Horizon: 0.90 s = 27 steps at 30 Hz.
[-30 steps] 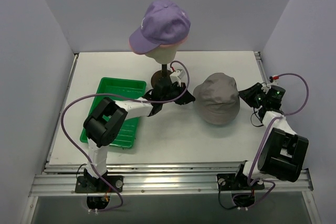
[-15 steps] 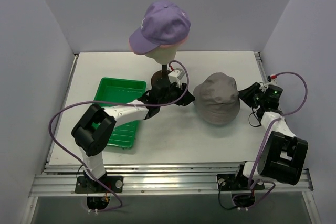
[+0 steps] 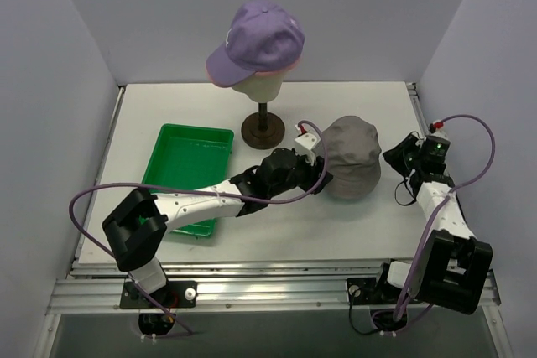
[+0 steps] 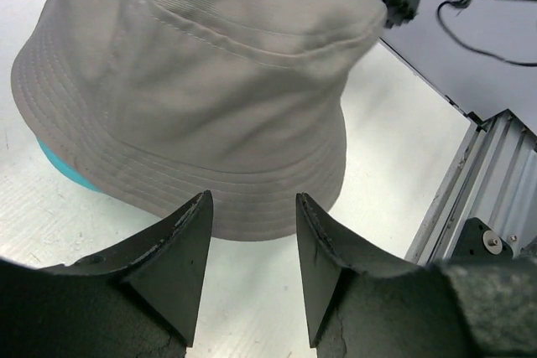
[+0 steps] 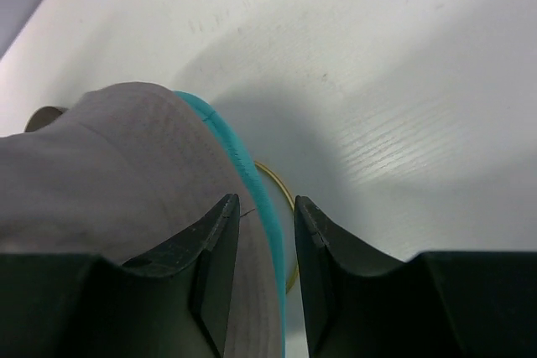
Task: Stack the hats
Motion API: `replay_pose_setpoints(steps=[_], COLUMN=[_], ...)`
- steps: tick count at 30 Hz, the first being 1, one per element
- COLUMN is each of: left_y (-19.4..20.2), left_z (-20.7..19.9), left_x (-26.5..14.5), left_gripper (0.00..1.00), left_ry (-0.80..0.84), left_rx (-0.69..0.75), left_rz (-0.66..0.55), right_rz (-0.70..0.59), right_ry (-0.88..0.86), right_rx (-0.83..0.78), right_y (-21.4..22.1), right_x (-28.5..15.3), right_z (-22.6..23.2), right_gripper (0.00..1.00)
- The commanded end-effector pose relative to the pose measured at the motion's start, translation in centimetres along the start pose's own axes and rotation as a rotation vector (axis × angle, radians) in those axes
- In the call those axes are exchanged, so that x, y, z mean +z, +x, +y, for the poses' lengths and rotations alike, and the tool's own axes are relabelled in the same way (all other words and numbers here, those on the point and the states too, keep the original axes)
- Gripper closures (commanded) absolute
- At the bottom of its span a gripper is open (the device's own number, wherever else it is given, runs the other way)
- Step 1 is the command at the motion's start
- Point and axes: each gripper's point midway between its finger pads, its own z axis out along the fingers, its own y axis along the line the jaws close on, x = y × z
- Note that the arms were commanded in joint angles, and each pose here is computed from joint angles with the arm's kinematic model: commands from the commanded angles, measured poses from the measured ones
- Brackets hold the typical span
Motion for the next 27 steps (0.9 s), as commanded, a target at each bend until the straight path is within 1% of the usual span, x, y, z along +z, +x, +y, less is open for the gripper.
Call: replay_pose_setpoints(steps=[1, 5, 6, 10, 11, 12, 15, 17, 22, 27], left_y=[-1.5, -0.5, -0.9, 0.4, 0.7, 0.6, 2.0, 2.9, 4.6, 5.7], left_z=[-1.3, -3.8, -4.5, -5.9, -6.5, -6.8, -6.3, -5.2, -4.1, -3.5], left_x=[-1.4, -1.2, -0.9, 0.9, 1.1, 1.3, 2.3, 3.1, 4.4, 5.0], left_gripper=[0.48, 0.47, 0.47, 0.47, 0.47, 0.47, 0.46, 0.46, 0.46, 0.46], left_ry=[-0.052, -0.038, -0.021, -0.003, 0.002, 0.005, -0.033, -0.085, -0.125, -0.145], left_rx=[0.062, 0.099, 0.098, 0.105, 0.118, 0.123, 0.138, 0.147, 0.157, 0.154], left_rz=[-0.057, -0.062, -0.08, -0.085, -0.088, -0.104, -0.094, -0.088, -0.079, -0.056], right_rz=[-0.138, -0.169, -0.182, -0.252, -0.233, -0.264, -0.307, -0.308, -0.303, -0.275], right_ry=[0.017, 0.017, 0.007, -0.016, 0.005, 0.004, -0.058, -0.15, -0.207, -0.262], right_rx=[-0.052, -0.068, -0.073, -0.102, -0.104, -0.112, -0.127, -0.145, -0.204, -0.223], right_y=[-4.4, -5.6, -6.1, -7.7, -7.5, -8.6, -9.7, -10.0, -10.1, -9.3], right_x=[-3.3, -5.4, -5.9, -8.3, -8.7, -9.6, -11.2, -11.9, -12.3, -12.1], right_z=[1.7, 2.5, 3.0, 4.4, 4.1, 4.8, 6.7, 8.8, 11.5, 13.0], right_gripper=[0.71, 0.69, 0.69, 0.67, 0.67, 0.67, 0.66, 0.66, 0.65, 0.64])
